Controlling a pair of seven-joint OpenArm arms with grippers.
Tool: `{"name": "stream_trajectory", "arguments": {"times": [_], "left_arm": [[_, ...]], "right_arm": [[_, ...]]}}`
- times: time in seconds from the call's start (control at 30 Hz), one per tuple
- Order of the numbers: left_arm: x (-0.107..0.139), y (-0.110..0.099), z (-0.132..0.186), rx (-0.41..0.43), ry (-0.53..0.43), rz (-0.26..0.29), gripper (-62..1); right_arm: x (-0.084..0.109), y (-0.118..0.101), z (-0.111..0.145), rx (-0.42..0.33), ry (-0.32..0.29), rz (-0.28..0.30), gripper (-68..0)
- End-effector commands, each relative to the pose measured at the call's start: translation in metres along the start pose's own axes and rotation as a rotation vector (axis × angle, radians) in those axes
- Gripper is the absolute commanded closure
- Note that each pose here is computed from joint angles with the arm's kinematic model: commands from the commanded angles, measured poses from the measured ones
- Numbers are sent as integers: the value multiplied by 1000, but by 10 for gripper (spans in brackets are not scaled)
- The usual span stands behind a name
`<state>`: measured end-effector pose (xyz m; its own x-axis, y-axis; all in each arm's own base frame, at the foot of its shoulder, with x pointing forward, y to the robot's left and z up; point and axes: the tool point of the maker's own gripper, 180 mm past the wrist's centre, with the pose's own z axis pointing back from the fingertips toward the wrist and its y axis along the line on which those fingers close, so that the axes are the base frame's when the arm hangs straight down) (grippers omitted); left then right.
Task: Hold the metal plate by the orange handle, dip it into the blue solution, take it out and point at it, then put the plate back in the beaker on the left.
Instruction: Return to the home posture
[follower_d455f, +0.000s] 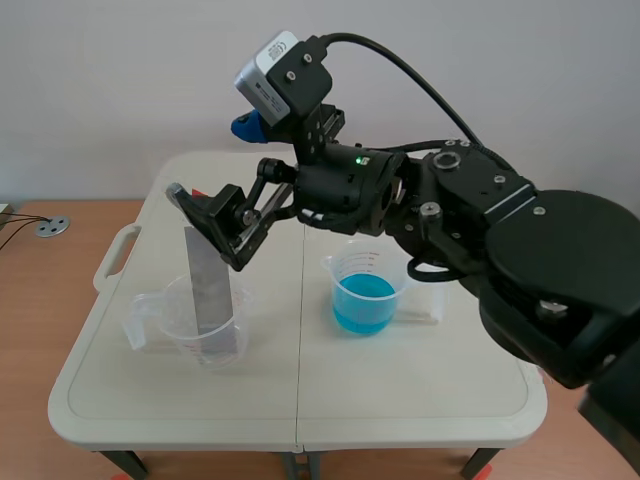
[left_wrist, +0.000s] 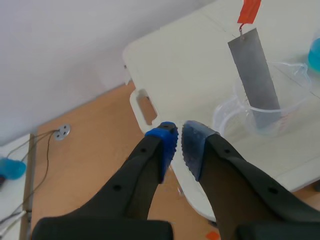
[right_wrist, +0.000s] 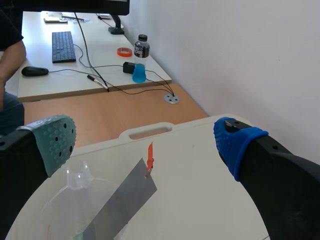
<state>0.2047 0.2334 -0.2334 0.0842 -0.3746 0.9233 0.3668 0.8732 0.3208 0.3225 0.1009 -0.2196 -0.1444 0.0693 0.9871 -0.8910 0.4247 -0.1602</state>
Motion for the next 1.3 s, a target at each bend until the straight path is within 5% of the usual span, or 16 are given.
{"name": "stream_trajectory", "arguments": {"times": [0.0,0.07,0.27,1.0,1.27], "left_arm": [[24,-5,-9,-33,-76,-24,-314],[35,-8,-14,-54,-108,-43,-465],[52,-24,-35,-120,-141,-88,-561],[81,-72,-76,-268,-244,-96,-570],[90,-77,-84,-278,-270,-127,-570]], "right_arm": [[13,-3,7,-20,-37,-18,-565],[16,-3,16,-43,-33,-26,-565],[27,3,43,-117,-15,3,-565],[24,8,149,-389,113,-49,-565],[39,7,174,-480,131,-12,-564]]}}
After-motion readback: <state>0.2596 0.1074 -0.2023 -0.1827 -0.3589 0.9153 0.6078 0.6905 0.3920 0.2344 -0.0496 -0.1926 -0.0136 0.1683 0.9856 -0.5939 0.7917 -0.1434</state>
